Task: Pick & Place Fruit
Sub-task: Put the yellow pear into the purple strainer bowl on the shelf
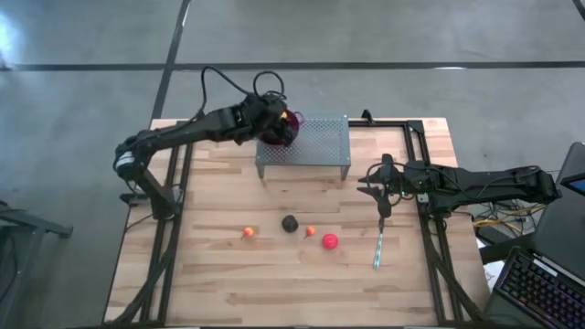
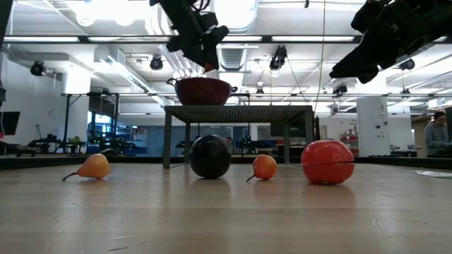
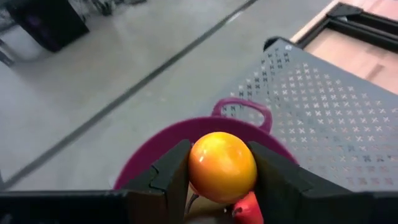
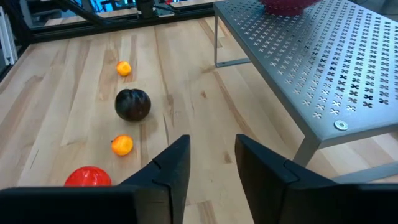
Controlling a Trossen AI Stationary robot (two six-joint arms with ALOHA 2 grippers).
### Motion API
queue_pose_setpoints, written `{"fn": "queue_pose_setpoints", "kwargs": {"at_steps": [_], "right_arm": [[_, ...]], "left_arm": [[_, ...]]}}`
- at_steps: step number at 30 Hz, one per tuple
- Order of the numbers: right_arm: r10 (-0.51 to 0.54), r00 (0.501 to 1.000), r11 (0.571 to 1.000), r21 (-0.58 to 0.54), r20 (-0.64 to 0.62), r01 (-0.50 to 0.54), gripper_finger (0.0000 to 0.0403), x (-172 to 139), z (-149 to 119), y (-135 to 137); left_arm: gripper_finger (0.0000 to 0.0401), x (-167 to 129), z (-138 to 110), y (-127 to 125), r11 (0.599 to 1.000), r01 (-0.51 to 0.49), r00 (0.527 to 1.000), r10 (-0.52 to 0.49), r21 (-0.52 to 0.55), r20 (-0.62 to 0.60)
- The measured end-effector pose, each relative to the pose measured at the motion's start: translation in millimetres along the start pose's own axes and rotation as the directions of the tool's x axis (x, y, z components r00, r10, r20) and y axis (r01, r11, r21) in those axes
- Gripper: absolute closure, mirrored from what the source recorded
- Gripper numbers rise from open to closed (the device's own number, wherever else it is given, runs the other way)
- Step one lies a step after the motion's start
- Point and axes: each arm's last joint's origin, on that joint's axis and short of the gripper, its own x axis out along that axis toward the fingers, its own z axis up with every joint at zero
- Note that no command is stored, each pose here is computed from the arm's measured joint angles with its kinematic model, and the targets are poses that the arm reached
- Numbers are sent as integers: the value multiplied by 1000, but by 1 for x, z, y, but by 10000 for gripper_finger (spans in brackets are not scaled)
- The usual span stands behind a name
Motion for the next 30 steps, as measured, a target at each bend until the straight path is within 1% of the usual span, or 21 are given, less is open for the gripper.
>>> {"fn": "queue_pose_setpoints", "kwargs": {"at_steps": [4, 15, 22, 30], "right_arm": [[0, 1000, 1000, 0, 0, 0, 266, 0, 0, 0], [0, 1000, 1000, 0, 0, 0, 244, 0, 0, 0], [0, 1000, 1000, 0, 0, 0, 229, 0, 0, 0], [0, 1000, 1000, 0, 0, 0, 213, 0, 0, 0]], "left_arm": [[245, 2, -3, 5, 999, 20, 999, -21, -31, -46], [245, 11, -22, 3, 1000, 3, 992, -6, -19, -128], [245, 18, -35, 2, 1000, -9, 989, 7, -12, -149], [245, 19, -34, 2, 1000, 0, 990, 0, 3, -141]]}}
